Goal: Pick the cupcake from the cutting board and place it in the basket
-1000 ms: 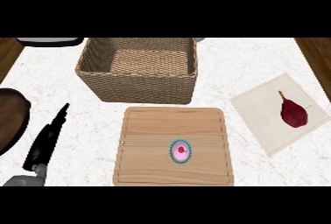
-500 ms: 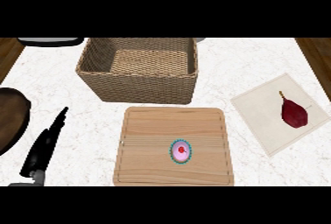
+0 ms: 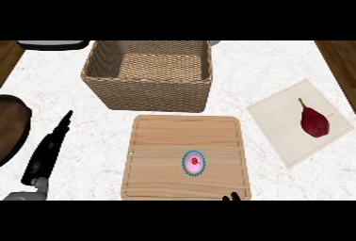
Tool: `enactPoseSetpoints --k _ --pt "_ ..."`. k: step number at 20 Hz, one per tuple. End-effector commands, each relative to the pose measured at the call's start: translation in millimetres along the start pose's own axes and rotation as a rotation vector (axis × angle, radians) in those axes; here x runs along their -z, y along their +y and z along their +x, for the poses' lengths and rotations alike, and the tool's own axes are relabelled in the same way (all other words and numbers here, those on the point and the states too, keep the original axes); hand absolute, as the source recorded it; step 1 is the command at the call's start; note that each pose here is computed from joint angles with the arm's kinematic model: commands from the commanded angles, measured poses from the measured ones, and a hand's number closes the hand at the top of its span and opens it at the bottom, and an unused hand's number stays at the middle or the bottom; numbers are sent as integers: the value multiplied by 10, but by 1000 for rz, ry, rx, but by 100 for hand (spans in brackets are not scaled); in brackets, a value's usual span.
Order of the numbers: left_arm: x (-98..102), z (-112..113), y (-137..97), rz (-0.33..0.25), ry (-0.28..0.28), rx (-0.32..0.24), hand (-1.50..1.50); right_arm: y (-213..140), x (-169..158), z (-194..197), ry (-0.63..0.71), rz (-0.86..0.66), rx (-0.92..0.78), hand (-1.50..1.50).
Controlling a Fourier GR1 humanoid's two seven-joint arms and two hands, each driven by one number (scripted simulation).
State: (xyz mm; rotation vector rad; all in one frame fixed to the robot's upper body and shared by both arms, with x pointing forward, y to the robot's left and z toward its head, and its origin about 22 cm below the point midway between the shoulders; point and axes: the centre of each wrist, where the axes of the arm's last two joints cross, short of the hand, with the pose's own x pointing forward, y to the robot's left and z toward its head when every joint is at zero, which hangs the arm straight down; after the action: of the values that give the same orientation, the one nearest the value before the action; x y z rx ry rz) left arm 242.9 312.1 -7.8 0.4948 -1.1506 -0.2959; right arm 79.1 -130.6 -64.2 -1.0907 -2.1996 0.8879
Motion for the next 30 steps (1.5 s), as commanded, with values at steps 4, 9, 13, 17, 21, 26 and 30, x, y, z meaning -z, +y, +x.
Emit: enactPoseSetpoints --k 4,9,13,17,21,26,30 --pt "65 -42 19 -6 -4 5 0 292 30 52 22 14 -1 -150" --pt "-30 -7 -194 -15 -14 2 0 311 273 24 51 16 10 -150" --pt "-4 -17 30 -1 -2 18 0 489 202 -119 46 10 -19 -150" --pt "15 22 -148 -9 -8 0 0 438 471 -161 77 -5 -2 -150" --pt "144 -104 3 -6 -6 2 0 574 494 -292 97 23 -27 -150" --pt "40 100 69 -14 -10 6 0 646 604 -232 93 39 -14 -150" --pt "87 -8 41 -9 -3 1 0 671 703 -355 85 59 -17 -150"
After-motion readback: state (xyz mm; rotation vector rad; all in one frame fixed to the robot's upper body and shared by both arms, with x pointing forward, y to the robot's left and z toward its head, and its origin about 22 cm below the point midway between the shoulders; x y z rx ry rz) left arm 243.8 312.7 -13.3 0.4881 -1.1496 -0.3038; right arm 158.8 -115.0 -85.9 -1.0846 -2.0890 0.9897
